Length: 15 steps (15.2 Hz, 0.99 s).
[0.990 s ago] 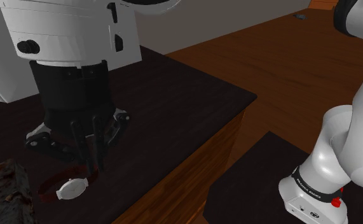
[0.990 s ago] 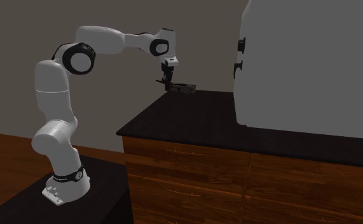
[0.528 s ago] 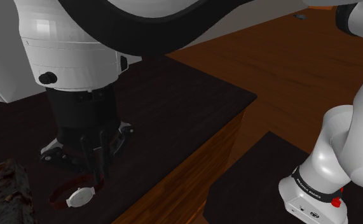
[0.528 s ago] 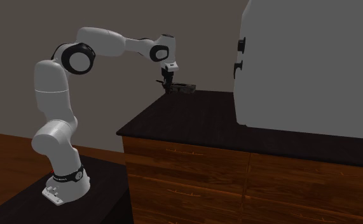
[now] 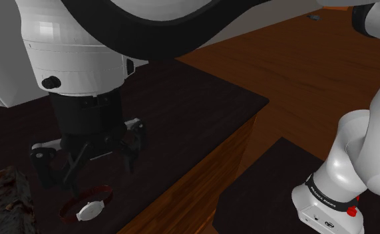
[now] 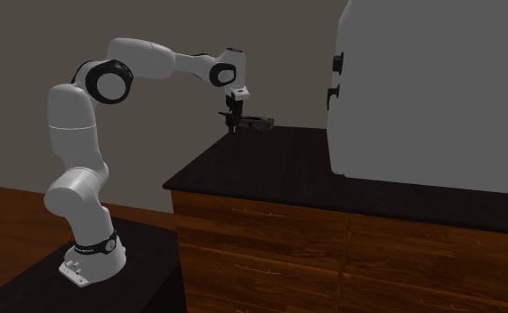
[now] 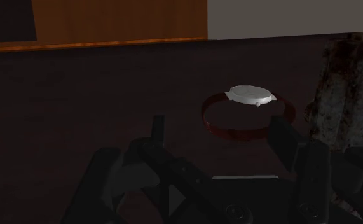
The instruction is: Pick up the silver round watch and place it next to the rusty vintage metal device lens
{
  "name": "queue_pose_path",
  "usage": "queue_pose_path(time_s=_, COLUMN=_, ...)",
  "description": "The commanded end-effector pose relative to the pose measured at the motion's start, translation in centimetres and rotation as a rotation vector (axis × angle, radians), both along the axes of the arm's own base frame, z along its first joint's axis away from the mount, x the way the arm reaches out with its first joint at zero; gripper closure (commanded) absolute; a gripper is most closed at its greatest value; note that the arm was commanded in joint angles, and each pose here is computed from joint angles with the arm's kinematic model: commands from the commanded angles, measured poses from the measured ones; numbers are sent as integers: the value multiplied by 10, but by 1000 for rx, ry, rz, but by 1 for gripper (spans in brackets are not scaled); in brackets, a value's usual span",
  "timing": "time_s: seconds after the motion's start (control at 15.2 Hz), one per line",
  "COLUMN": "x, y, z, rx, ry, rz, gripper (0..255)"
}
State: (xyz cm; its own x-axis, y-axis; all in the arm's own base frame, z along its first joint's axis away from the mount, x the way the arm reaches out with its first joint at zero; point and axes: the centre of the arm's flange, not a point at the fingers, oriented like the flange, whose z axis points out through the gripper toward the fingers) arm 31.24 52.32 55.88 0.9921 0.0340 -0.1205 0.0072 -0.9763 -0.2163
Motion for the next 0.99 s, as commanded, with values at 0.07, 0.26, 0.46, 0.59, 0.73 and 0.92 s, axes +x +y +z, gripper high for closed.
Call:
queue_pose_path(time_s=0.07, x=0, y=0, z=0, rx=0, ry=0, rz=0, gripper=0)
queue_pose_path(time_s=0.26, x=3, y=-6, z=26, rx=0, ry=0, rz=0, gripper=0)
queue_pose_path(time_s=0.46, x=6, y=-11, z=48, rx=0, ry=0, rz=0, gripper=0)
queue_pose_path(time_s=0.59, x=6, y=-11, z=48, rx=0, ry=0, rz=0, gripper=0)
queue_pose_path(time_s=0.73, x=6, y=-11, z=48, rx=0, ry=0, rz=0, gripper=0)
queue_pose_path(time_s=0.92, x=6, y=-11, z=48, rx=0, ry=0, rz=0, gripper=0)
